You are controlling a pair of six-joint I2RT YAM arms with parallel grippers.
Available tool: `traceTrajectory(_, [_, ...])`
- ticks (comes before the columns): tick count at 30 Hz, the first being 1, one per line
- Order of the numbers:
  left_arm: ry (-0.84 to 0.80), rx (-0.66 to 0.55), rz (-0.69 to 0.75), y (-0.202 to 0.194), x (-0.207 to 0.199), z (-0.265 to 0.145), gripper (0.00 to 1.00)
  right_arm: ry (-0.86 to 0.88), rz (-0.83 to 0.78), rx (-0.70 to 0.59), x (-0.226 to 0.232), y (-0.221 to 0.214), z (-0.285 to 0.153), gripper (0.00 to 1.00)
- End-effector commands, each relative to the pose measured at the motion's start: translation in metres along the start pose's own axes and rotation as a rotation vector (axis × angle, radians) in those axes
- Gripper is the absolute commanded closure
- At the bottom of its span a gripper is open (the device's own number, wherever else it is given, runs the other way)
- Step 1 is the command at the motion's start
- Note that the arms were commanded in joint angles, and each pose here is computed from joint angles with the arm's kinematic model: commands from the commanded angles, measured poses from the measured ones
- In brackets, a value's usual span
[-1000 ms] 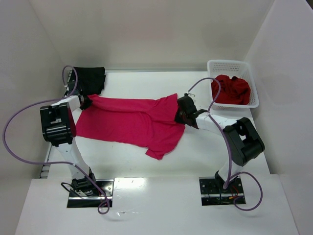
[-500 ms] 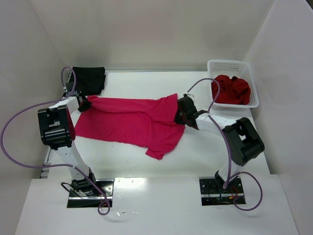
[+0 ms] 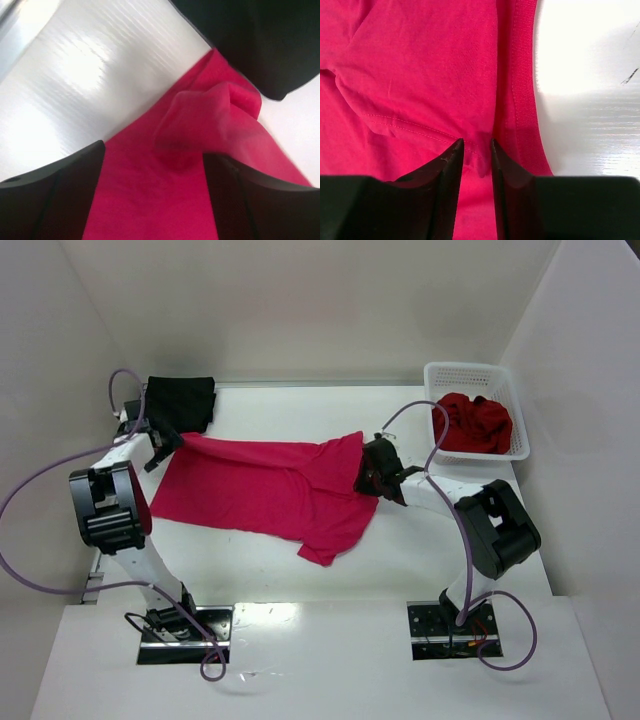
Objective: Fold and stack the t-shirts
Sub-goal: Fold the flattened tshirt in 1/3 of the way
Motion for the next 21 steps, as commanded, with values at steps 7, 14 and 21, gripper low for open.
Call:
traceTrajectory(7, [0.007,-0.199,-0.075,0.053,0.003,-0.053,0.00,0.015,-0.008,-0.091,0.009,0.023,-0.017,0.39])
traceTrajectory(14, [-0.157,-0.148,0.021,0.059,-0.025,-0.031,0.00,0.036,0.014,-0.227,0.019,0.080,-0.038,0.04])
traceTrajectory(21, [-0.303,-0.126,0.156,0.066,-0.055,-0.007,0.00,-0.003,-0.036,-0.240,0.003,0.111,-0.009,0.00])
Point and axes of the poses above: each gripper's point midway between its finger pads, its own z axis out along the fingers, its own x axis along the line the jaws close on, y = z × x, the point moved 1 cm from there along -z, back along the fingers, and after that the axes turned 3 degrees about z, right-handed, at the moved point
